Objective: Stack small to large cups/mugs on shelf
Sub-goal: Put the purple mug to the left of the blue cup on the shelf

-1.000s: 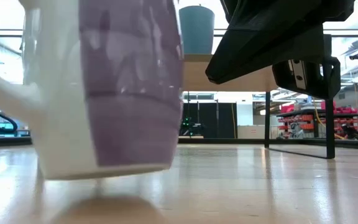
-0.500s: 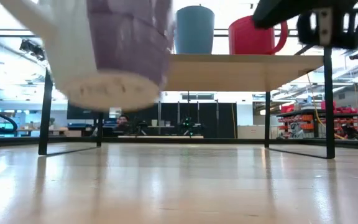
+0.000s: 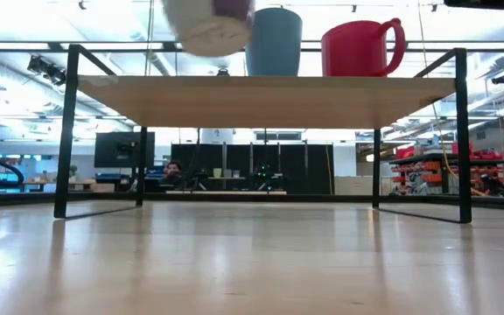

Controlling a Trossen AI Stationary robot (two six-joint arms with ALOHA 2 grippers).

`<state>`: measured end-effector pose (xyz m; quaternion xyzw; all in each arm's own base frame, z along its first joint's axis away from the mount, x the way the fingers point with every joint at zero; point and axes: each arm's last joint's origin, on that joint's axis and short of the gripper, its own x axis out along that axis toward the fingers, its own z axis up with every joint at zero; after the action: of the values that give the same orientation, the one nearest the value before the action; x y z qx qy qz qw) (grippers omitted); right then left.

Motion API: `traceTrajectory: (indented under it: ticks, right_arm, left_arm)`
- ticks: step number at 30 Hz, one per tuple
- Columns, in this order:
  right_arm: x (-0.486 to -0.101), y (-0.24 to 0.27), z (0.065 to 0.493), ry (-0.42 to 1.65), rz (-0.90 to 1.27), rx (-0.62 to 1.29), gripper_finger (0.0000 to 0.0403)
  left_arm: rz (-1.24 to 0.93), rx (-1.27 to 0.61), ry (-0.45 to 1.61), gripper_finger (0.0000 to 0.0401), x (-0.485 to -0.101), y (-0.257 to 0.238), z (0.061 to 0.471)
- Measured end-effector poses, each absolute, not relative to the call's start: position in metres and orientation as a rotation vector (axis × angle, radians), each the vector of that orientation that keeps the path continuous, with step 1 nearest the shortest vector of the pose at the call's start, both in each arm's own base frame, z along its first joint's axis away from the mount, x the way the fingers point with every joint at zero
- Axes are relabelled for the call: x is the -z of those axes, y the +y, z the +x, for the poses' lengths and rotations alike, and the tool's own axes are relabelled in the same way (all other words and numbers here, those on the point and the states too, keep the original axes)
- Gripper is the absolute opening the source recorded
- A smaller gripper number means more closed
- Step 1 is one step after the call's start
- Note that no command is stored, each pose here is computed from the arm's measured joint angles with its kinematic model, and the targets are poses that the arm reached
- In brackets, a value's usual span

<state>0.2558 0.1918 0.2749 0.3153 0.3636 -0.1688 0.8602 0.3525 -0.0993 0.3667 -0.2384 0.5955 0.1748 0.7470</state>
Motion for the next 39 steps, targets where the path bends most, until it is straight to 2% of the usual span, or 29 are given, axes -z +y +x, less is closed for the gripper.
traceTrajectory:
  ticks: [10,19,32,39]
  right_arm:
    - [-0.281,0.196,0.233,0.783,0.654,0.376,0.0005]
    - [-0.281,0.202,0.223,0.781,0.646,0.389,0.0005]
    - [-0.282,0.202,0.223,0.773,0.656,0.394,0.0005]
    - [-0.282,0.202,0.223,0.771,0.661,0.394,0.0005]
  left_arm:
    - [-0.569,-0.413,1.212,0.0019,-0.393,-0.048,0.347]
    - [-0.649,-0.449,1.159,0.0019,-0.412,-0.027,0.317]
    - [-0.729,-0.621,1.275,0.0019,-0.377,0.017,0.291]
    - [-0.744,-0.651,1.274,0.0019,-0.375,0.032,0.289]
